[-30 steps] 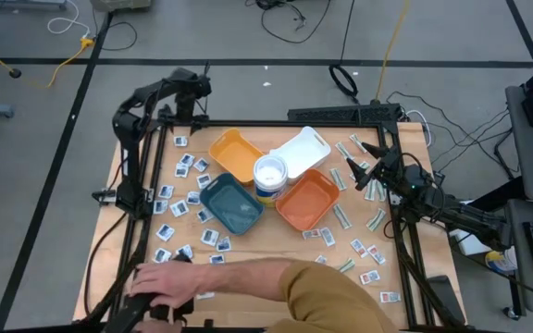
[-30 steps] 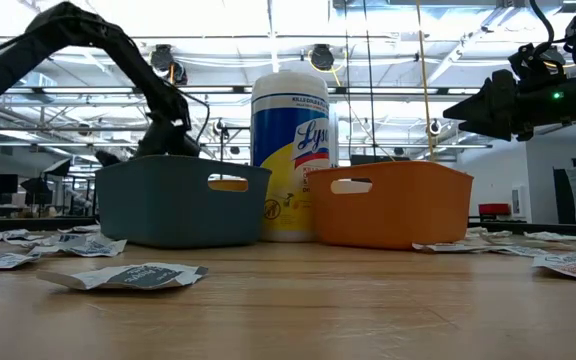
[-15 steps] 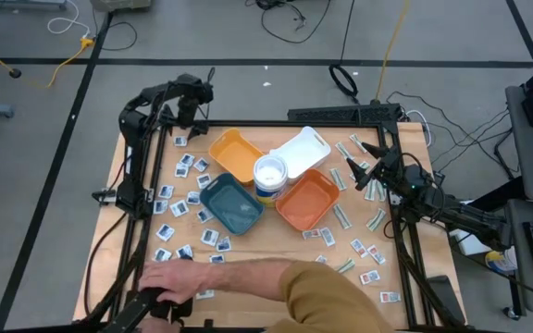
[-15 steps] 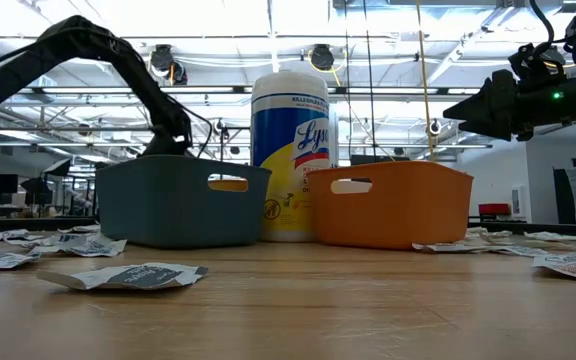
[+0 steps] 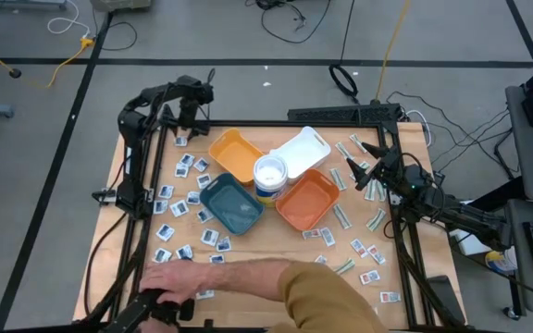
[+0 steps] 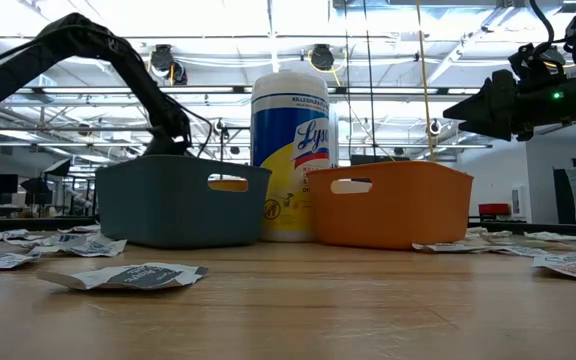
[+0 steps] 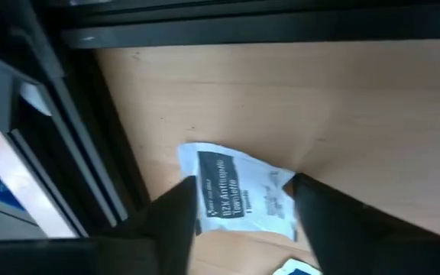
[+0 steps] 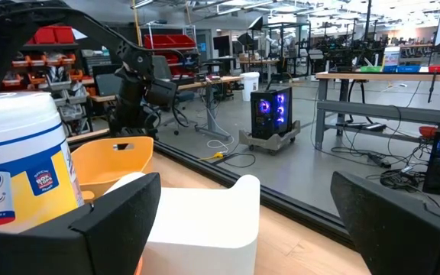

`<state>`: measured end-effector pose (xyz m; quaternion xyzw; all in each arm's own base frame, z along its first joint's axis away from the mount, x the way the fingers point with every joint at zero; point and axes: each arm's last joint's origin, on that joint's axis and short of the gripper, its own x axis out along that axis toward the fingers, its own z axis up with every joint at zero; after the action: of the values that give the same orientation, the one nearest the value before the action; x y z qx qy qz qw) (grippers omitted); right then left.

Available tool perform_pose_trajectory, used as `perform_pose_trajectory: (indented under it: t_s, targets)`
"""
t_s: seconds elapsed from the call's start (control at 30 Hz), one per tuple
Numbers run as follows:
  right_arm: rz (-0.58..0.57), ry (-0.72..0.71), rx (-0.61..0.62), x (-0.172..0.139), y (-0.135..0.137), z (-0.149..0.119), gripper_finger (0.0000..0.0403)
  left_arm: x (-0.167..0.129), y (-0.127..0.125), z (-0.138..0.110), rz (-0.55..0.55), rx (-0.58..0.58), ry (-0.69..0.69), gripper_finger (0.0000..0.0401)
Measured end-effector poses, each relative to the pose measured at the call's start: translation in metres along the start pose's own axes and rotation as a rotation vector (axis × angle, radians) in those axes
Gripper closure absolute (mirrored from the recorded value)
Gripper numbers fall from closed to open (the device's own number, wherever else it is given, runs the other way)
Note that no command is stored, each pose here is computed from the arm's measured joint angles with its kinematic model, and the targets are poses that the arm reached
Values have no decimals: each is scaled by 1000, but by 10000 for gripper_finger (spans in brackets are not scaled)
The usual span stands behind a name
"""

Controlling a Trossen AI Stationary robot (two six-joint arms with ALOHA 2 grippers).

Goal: Pick & Place First Aid Supplies
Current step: Put the black pad into the yellow bin

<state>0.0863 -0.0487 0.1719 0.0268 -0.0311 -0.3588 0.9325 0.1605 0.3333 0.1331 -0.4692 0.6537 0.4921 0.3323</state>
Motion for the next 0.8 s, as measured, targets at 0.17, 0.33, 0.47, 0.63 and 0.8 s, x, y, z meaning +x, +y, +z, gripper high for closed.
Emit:
perform_pose_trajectory:
  t_s: [0.17, 0.33, 0.47, 0.63, 0.8]
  targets:
    - [0, 0, 0, 0, 0, 0, 26, 2, -1, 0, -17, 4, 19, 302]
    - [0, 0, 0, 0, 0, 0, 26, 3, -1, -1, -16, 22, 36, 388]
    - [0, 0, 0, 0, 0, 0, 26, 3, -1, -1, -15, 26, 38, 391]
    - [0, 0, 0, 0, 0, 0, 26, -2, 1, -3, -27, 30, 19, 397]
    - [0, 0, 0, 0, 0, 0, 26, -29, 14, -15, -89, 6, -72, 399]
